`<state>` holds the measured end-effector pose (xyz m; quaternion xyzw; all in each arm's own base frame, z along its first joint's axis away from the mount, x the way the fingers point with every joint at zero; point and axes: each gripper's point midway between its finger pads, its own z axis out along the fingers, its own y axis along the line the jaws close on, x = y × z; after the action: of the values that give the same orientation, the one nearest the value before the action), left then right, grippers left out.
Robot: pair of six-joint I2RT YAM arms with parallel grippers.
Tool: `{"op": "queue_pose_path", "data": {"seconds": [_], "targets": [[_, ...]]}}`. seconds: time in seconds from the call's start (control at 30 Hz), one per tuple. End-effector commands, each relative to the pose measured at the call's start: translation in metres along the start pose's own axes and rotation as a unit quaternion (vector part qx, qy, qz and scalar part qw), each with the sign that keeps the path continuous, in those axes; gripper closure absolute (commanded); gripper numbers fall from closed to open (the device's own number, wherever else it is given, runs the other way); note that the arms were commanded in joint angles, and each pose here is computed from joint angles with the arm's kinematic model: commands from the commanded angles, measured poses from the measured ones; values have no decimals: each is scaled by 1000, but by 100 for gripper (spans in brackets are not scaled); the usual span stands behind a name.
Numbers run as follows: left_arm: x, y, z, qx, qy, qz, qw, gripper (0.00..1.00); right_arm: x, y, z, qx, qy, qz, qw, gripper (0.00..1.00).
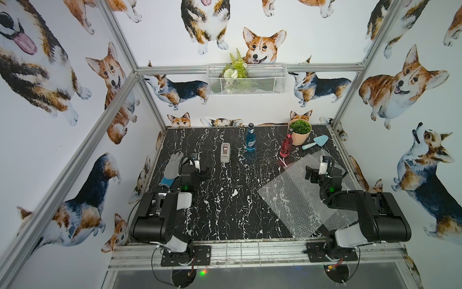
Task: Wrap wine bottles in bubble wrap
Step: Pick up the bubble wrap from the bubble wrap.
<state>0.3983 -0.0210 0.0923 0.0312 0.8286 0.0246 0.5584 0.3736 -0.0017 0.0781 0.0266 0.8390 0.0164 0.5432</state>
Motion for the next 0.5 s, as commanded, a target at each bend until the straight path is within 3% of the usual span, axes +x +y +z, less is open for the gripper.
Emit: {"op": "queue_pose_path", "data": {"seconds": [0.0, 0.33, 0.47], "targets": [[-5, -2, -1, 6, -10, 7, 1000, 0, -12, 2, 0, -3, -23, 5, 1000, 0], [-6, -3, -2, 11, -13, 10, 1000, 0, -13, 1, -1, -3, -24, 5, 1000, 0], [-33, -13, -22, 19, -24, 31, 999, 0, -35, 2, -15, -2, -25, 6, 1000, 0]]}}
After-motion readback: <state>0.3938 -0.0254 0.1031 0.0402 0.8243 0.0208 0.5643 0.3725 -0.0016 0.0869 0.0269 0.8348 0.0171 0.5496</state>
